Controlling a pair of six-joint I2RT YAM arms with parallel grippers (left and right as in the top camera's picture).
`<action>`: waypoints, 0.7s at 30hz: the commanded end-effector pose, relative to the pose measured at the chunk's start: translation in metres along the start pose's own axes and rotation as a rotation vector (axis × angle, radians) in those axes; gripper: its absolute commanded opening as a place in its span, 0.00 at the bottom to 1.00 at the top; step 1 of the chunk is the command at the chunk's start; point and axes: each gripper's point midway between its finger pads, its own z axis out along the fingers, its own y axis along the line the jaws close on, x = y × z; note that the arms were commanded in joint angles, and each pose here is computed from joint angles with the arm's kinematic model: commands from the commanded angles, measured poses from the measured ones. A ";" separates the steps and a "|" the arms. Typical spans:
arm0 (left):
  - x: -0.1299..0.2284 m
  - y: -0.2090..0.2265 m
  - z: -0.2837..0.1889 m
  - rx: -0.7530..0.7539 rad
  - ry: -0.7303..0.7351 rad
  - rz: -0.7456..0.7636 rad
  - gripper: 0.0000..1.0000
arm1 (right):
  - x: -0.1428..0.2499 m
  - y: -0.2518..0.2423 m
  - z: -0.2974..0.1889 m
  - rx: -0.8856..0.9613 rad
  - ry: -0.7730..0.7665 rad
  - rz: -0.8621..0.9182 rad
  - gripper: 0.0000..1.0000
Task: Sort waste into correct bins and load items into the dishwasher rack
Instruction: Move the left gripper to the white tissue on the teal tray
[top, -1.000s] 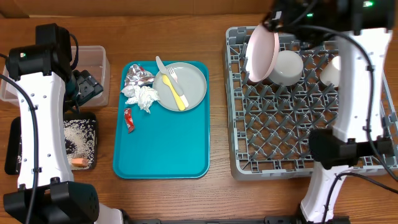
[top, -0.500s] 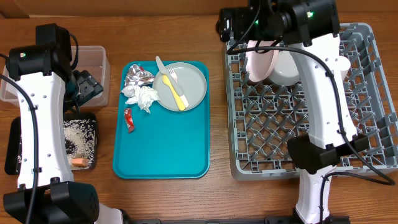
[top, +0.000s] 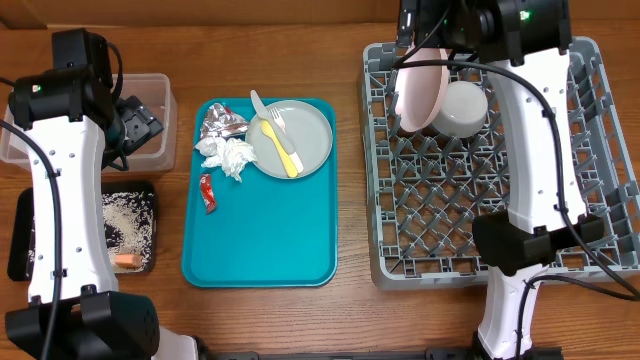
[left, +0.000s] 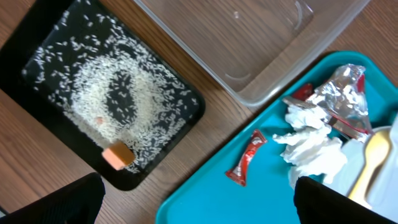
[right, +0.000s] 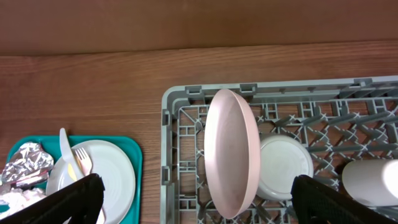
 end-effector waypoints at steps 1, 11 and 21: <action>0.019 -0.034 -0.013 0.212 0.114 -0.002 1.00 | -0.001 -0.001 0.002 0.016 -0.004 -0.005 1.00; 0.061 -0.061 -0.029 0.389 0.299 0.118 1.00 | -0.001 -0.001 0.002 0.016 -0.004 -0.005 1.00; 0.096 -0.094 -0.036 0.286 0.196 0.382 1.00 | -0.001 -0.001 0.002 0.016 -0.004 -0.005 1.00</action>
